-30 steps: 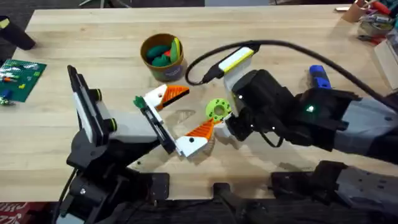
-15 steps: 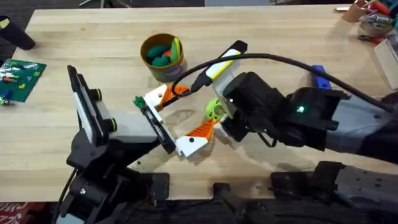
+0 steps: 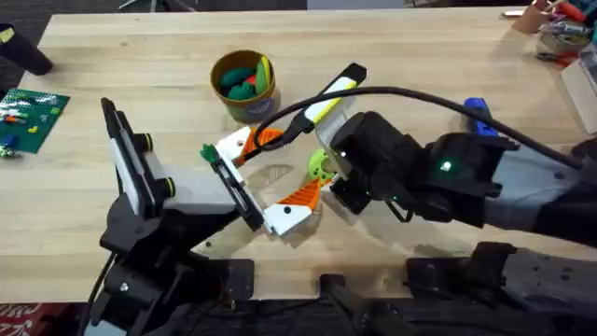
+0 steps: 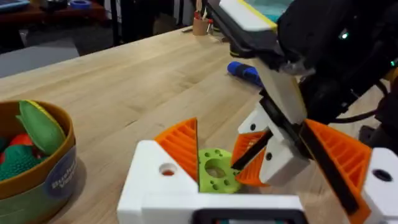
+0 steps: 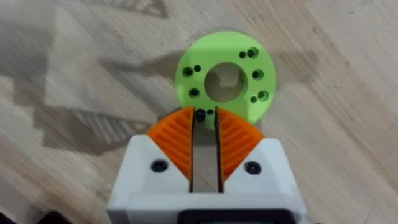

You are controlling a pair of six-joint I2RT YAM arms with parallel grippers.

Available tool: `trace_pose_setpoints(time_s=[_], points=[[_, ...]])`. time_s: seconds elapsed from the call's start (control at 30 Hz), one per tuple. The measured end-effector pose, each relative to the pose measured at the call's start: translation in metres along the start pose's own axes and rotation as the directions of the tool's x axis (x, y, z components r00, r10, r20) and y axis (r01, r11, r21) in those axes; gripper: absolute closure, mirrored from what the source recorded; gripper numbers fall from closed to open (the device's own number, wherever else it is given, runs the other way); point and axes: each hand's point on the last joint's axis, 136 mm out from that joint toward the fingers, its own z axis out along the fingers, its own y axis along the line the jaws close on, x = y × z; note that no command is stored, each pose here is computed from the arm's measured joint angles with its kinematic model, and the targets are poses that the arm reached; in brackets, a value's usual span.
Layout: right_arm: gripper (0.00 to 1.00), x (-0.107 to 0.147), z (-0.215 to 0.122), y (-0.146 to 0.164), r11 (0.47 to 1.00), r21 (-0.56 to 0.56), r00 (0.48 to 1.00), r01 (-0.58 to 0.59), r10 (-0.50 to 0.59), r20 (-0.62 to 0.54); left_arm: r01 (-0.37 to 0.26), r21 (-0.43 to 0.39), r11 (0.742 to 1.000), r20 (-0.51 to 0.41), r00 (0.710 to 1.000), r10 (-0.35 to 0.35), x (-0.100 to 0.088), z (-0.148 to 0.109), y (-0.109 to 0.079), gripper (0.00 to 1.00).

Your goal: Pick up the gripper from the table and insert it into the empty holder that is missing its gripper. Then pick up a screw, insert it into the mounting hole, and use the screwdriver to tighten it. Finally, clean up the table by picking up the vegetable and placing it into the bucket.

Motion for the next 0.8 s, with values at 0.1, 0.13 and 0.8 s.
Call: trace_pose_setpoints(time_s=[0.1,0.13,0.8], points=[[0.801,0.0000,0.0000,0.0001,1.000,0.000,1.000,0.001,-0.001,0.000,0.000,0.000,1.000,0.000,1.000,0.000,0.0000,0.0000,0.0000,0.014],[0.799,-0.0001,-0.0001,0.0001,1.000,0.000,1.000,0.000,0.000,0.000,0.000,0.000,1.000,0.000,1.000,0.000,0.0000,0.0000,0.0000,0.014],[0.798,0.0004,-0.0006,-0.0023,0.994,0.013,0.994,0.112,-0.112,-0.005,0.000,0.000,1.000,0.000,1.000,0.000,0.0000,0.0000,0.0000,0.014]])
